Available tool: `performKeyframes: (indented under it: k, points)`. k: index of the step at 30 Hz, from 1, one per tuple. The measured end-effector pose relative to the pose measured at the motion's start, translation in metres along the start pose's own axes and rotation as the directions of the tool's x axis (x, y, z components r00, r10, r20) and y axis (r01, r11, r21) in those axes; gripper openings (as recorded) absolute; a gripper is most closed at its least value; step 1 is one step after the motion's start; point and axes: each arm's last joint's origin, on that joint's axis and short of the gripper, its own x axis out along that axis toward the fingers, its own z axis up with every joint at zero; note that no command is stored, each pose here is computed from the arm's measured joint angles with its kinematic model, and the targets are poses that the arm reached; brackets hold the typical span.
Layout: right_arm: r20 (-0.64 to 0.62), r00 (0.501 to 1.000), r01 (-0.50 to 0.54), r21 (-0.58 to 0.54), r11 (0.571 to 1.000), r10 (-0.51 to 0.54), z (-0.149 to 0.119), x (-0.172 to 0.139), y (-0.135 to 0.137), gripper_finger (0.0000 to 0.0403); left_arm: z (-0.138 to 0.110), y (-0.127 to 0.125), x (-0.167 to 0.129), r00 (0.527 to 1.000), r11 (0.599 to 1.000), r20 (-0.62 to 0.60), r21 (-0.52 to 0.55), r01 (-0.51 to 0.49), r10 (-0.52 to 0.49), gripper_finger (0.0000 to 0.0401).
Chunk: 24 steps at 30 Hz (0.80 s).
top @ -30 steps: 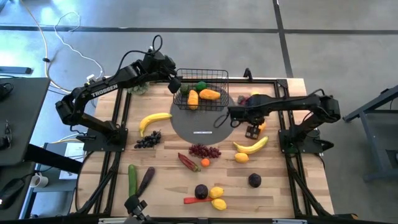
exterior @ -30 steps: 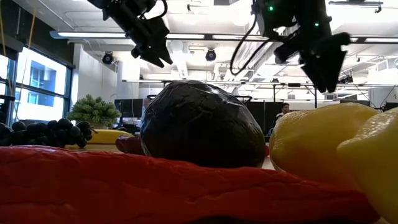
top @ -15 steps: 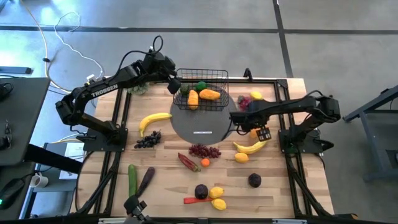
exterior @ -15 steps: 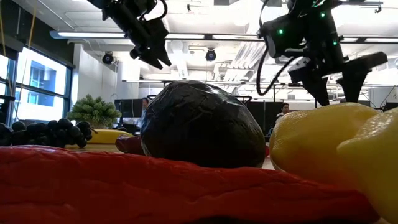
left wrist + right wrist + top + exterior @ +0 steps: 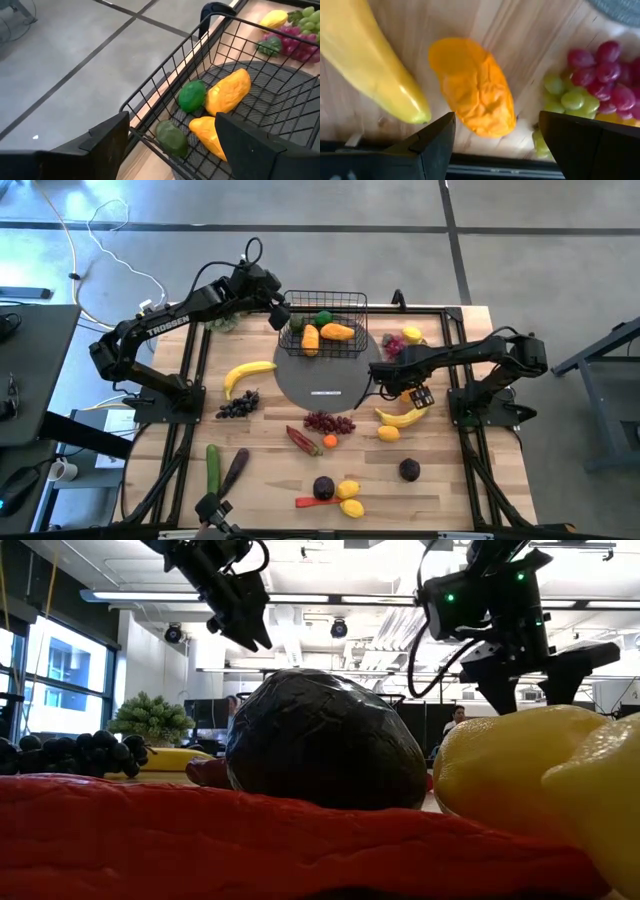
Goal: Build produce basket
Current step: Put the yellow mango into the black wire basket
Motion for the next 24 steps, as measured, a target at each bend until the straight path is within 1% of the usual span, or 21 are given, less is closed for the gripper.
performKeyframes:
  k: [3, 7, 14, 24]
  points:
    - [0.033, 0.999, -0.035, -0.002, 0.999, 0.035, 0.002, 0.0, 0.001, 0.0268, 0.0, 0.001, 0.0, 1.0, 1.0, -0.003, 0.007, -0.021, 0.021, 0.0284]
    - [0.046, 0.998, -0.052, -0.004, 0.999, 0.052, 0.003, 0.0, 0.001, 0.0268, 0.0, 0.001, 0.0, 0.999, 0.999, -0.005, 0.023, -0.043, 0.043, 0.0284]
    - [0.064, 0.995, -0.081, -0.003, 0.997, 0.081, 0.004, 0.0, 0.001, 0.0268, 0.0, 0.001, 0.0, 0.999, 0.999, -0.006, 0.031, -0.045, 0.045, 0.0284]
    - [-0.011, 0.994, -0.113, -0.005, 0.994, 0.113, 0.017, 0.019, 0.0, 0.0268, 0.0, 0.001, 0.0, 0.999, 0.998, -0.005, 0.033, -0.045, 0.045, 0.0284]
